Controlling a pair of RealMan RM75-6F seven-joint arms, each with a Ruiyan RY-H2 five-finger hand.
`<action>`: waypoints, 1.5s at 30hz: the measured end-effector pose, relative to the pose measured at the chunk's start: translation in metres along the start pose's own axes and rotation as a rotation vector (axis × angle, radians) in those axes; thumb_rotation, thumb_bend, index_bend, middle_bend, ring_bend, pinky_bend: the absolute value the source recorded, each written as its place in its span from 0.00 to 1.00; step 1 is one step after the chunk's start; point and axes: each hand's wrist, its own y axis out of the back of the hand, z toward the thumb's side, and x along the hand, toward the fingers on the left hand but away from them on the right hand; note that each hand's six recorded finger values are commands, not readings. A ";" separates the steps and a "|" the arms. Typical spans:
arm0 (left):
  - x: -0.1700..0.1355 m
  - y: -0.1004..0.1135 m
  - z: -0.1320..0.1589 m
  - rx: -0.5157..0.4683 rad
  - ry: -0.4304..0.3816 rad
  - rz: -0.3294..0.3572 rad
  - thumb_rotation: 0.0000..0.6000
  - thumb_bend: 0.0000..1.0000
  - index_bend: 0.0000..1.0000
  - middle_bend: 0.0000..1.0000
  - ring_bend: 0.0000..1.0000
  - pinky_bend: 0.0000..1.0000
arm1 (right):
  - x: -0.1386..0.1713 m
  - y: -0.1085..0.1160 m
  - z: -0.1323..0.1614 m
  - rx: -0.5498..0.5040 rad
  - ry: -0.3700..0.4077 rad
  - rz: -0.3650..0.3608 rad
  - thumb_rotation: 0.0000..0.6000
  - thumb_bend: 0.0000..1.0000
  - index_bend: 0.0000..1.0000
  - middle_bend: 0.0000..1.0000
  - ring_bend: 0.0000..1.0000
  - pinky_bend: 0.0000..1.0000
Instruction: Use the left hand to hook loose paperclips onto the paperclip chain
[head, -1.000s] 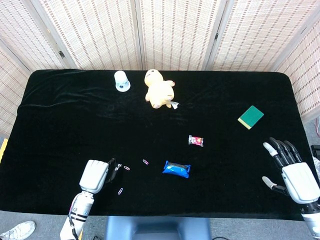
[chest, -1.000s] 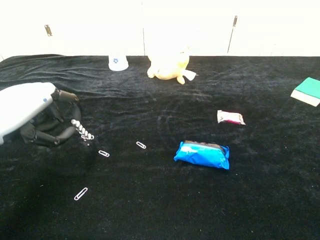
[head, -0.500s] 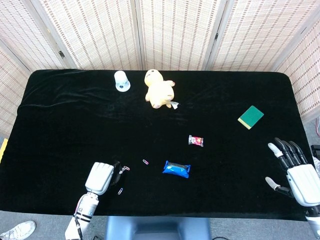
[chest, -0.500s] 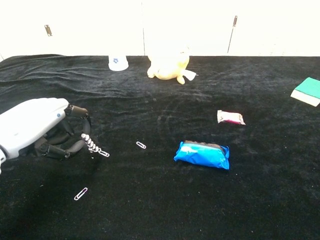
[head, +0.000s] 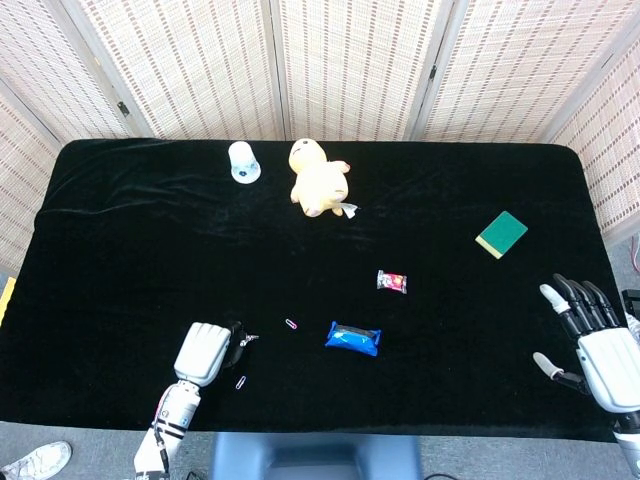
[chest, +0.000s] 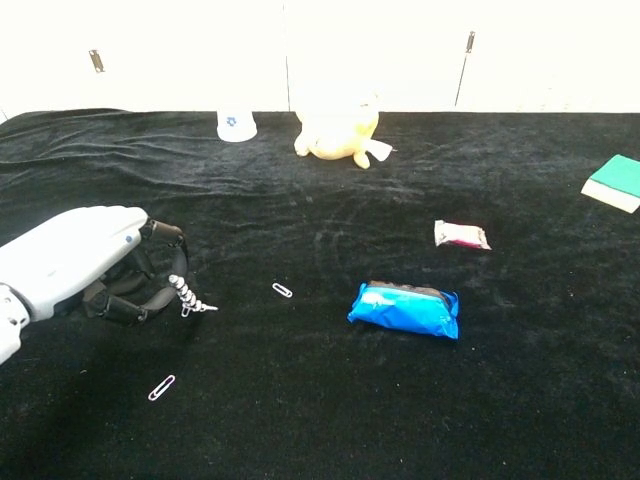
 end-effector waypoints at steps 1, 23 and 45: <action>0.001 -0.001 -0.001 -0.001 0.001 -0.003 1.00 0.66 0.75 1.00 1.00 1.00 | 0.000 0.000 0.000 0.001 -0.001 0.000 1.00 0.23 0.00 0.00 0.00 0.00; 0.003 0.017 -0.009 -0.005 0.010 0.038 1.00 0.66 0.75 1.00 1.00 1.00 | -0.002 0.000 -0.002 0.000 -0.010 -0.003 1.00 0.23 0.00 0.00 0.00 0.00; -0.058 0.010 -0.001 -0.013 0.039 0.030 1.00 0.66 0.75 1.00 1.00 1.00 | -0.001 -0.003 0.006 -0.005 0.026 0.014 1.00 0.23 0.00 0.00 0.00 0.00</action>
